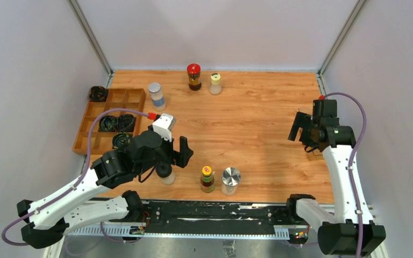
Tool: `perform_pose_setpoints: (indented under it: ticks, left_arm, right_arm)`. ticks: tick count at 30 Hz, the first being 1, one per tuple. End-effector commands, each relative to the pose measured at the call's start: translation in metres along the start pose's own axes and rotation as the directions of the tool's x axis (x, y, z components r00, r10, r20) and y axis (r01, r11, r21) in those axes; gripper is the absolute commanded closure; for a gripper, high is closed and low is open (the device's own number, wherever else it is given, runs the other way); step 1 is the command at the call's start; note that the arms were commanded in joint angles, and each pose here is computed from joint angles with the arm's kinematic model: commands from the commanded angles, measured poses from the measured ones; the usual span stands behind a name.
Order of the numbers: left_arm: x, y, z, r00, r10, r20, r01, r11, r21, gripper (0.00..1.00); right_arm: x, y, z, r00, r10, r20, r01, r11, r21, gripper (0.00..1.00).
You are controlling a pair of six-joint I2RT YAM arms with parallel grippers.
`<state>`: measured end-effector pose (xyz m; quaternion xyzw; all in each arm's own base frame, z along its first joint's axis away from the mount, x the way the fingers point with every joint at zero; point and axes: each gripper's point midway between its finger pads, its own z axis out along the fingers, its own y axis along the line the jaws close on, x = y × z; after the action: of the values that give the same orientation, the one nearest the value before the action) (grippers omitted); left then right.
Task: Organize the condiment bottles
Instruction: Move the storage box to the center of the board.
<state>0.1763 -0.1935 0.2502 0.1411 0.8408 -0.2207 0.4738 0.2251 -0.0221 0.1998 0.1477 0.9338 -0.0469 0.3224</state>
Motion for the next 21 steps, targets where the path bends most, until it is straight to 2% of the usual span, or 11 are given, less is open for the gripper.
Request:
perform_pose_setpoints:
  ticks: [1,6,12,18,21]
  left_arm:
    - [0.016,0.001,-0.004,0.999,-0.031,-0.028,0.032,0.999,0.030,0.00]
    - [0.029,-0.001,-0.009,0.998,-0.050,-0.047,0.053,0.996,0.075,0.00]
    - [0.039,-0.006,-0.015,0.996,-0.052,-0.066,0.060,0.990,0.129,0.00]
    - [0.045,-0.009,-0.015,0.995,-0.044,-0.085,0.056,0.987,0.151,0.00]
    - [0.049,-0.010,-0.013,0.994,-0.044,-0.101,0.059,0.987,0.153,0.00]
  right_arm:
    - [0.004,-0.016,0.007,0.992,0.126,-0.010,-0.126,0.991,0.034,0.02]
    - [0.005,-0.035,0.025,0.972,0.236,-0.023,-0.233,0.968,0.097,0.07]
    - [-0.003,-0.045,0.047,0.941,0.338,-0.016,-0.333,0.935,0.118,0.18]
    - [-0.026,-0.040,0.074,0.946,0.318,-0.064,-0.311,0.945,0.100,0.33]
    - [-0.032,-0.035,0.086,0.944,0.308,-0.114,-0.299,0.950,0.092,0.34]
